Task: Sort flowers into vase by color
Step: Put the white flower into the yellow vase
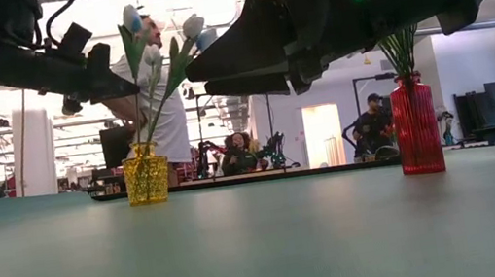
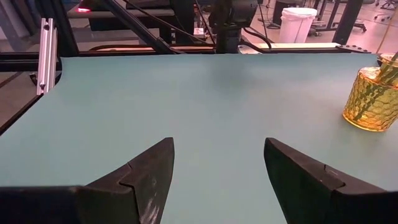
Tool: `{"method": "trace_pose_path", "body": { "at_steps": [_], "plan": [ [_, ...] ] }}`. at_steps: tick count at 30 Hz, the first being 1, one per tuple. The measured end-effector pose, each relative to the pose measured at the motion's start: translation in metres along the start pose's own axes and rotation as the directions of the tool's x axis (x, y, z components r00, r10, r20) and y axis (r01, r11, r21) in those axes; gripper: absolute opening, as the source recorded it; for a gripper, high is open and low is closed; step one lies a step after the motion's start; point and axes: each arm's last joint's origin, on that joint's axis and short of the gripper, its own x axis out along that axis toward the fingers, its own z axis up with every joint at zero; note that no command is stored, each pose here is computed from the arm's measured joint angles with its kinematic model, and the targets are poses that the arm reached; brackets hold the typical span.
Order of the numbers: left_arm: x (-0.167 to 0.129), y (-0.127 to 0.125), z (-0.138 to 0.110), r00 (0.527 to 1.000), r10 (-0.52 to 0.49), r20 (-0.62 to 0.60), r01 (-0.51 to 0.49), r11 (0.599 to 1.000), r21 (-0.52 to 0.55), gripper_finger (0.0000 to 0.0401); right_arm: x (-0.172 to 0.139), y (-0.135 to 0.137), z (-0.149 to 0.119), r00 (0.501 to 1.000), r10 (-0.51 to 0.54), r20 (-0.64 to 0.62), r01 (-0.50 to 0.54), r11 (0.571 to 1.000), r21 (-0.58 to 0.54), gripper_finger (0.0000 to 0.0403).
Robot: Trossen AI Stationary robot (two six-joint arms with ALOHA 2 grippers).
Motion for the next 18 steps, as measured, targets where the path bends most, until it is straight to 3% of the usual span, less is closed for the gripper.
{"method": "trace_pose_path", "body": {
  "at_steps": [7, 18],
  "plan": [
    [0.0, 0.0, -0.003, 1.0, -0.007, -0.03, 0.007, 1.0, -0.006, 0.0077, 0.0, 0.0, 0.0, 1.0, 0.0, 0.0, 0.0, 1.0, 0.0, 0.0276],
    [0.003, -0.003, 0.006, 0.963, -0.034, -0.268, 0.038, 0.999, 0.009, 0.0165, 0.0, 0.0, 0.0, 1.0, 0.0, 0.0, 0.0, 1.0, 0.0, 0.0276]
  ]
}}
